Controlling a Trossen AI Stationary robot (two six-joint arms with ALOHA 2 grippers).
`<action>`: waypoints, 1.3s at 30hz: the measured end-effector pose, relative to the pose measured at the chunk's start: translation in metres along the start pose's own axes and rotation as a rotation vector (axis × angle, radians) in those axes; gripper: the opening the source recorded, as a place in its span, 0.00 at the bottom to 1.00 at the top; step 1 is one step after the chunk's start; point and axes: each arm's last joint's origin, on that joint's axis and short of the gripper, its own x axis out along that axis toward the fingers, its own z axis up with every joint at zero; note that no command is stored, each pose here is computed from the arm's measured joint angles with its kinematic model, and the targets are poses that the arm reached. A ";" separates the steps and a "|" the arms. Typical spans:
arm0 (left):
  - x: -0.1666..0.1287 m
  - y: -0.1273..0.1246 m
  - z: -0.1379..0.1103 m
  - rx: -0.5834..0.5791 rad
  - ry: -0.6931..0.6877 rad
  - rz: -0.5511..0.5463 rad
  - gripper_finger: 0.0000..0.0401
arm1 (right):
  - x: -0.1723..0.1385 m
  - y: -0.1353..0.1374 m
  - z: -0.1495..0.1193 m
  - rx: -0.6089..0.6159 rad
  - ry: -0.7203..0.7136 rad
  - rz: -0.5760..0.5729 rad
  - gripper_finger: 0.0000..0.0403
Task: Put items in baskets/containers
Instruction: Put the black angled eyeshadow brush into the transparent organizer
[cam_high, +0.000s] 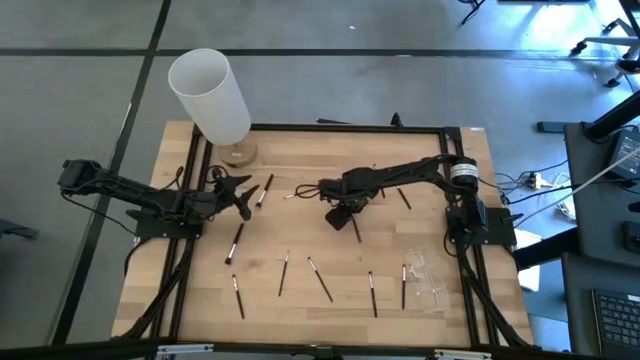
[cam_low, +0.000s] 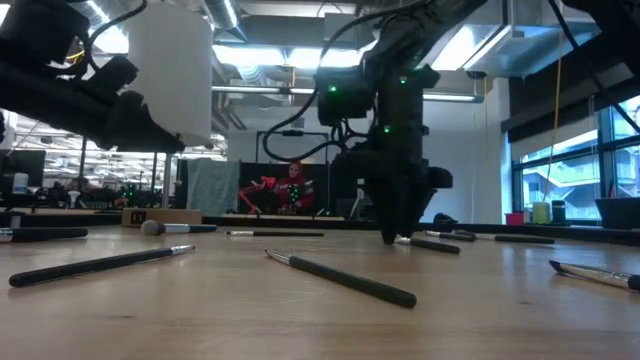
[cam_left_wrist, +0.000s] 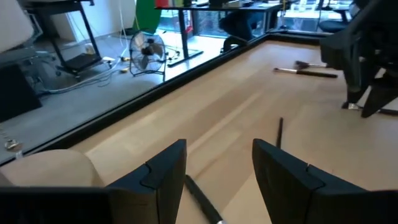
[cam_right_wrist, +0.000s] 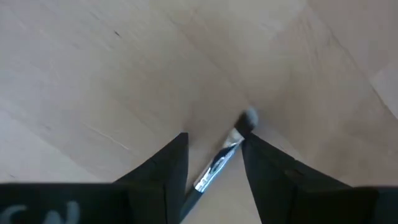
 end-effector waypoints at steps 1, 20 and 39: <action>0.000 0.000 0.000 -0.004 -0.004 0.003 0.45 | 0.001 0.000 -0.002 -0.004 0.002 -0.002 0.37; -0.001 -0.003 0.018 -0.173 -0.129 -0.066 0.45 | 0.006 0.016 -0.030 -0.129 0.094 -0.032 0.31; -0.003 -0.010 0.015 -0.295 -0.059 -0.279 0.45 | 0.005 0.009 -0.019 -0.189 0.088 0.029 0.04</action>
